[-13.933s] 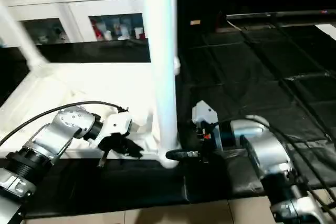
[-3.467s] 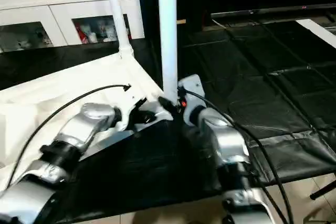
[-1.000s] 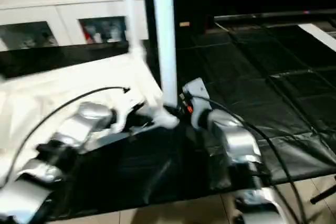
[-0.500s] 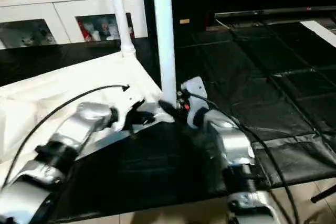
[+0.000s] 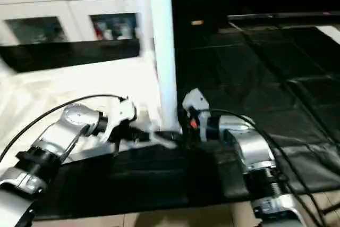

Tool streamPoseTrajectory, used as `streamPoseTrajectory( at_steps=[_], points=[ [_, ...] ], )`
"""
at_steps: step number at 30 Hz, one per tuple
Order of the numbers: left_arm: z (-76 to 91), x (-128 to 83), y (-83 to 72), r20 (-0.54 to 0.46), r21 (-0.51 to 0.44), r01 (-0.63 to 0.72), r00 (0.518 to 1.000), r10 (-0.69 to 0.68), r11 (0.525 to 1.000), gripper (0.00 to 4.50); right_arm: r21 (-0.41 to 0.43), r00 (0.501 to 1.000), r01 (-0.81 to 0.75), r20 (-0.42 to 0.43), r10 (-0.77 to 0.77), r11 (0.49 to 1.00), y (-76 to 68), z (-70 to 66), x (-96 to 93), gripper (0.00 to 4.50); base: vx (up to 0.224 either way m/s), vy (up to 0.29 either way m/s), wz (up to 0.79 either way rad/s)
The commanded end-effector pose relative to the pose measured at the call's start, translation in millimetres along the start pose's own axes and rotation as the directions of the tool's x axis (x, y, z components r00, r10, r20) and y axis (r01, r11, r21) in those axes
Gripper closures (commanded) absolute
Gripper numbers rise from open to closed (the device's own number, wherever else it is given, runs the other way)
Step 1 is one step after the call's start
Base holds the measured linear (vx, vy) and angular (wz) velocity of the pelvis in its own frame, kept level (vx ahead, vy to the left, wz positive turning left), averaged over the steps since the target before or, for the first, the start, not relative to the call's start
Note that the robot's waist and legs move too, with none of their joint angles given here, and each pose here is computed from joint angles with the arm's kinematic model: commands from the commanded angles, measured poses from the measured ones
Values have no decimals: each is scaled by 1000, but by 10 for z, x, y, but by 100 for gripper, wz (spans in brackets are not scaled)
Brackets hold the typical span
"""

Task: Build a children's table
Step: Rotate leg to tighten

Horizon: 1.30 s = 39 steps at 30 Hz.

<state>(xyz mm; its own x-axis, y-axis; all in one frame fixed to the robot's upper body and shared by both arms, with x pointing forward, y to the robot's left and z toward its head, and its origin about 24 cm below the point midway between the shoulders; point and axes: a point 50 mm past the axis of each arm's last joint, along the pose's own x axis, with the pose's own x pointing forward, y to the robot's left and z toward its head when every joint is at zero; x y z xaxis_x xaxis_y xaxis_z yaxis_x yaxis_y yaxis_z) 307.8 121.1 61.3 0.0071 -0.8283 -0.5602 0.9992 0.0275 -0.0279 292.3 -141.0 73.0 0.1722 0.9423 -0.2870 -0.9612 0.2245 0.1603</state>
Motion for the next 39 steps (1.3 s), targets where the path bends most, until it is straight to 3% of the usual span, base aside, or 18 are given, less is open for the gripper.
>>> streamPoseTrajectory(
  at_steps=[1,15,18,19,23,39],
  points=[
    [109,-4,-46,1,89,83,997,-83,993,450,-35,997,-77,-15,76,996,21,61,-43,10,0,0,0],
    [86,23,-160,-37,147,189,982,-185,971,450,-29,981,-186,-67,184,982,-17,57,-111,10,0,0,0],
    [89,38,-172,-36,152,195,981,-191,969,450,-26,978,-199,-73,197,980,-14,51,-112,26,0,0,0],
    [90,38,-172,-36,152,195,981,-191,969,450,-26,978,-200,-73,197,980,-14,50,-112,54,0,0,0],
    [90,41,-178,-36,157,196,981,-193,968,450,-30,974,-214,-80,211,976,-12,36,-105,74,0,0,0],
    [82,48,-188,-38,162,194,981,-190,968,450,-22,965,-253,-80,250,967,33,-4,-71,225,0,0,0]
  ],
)
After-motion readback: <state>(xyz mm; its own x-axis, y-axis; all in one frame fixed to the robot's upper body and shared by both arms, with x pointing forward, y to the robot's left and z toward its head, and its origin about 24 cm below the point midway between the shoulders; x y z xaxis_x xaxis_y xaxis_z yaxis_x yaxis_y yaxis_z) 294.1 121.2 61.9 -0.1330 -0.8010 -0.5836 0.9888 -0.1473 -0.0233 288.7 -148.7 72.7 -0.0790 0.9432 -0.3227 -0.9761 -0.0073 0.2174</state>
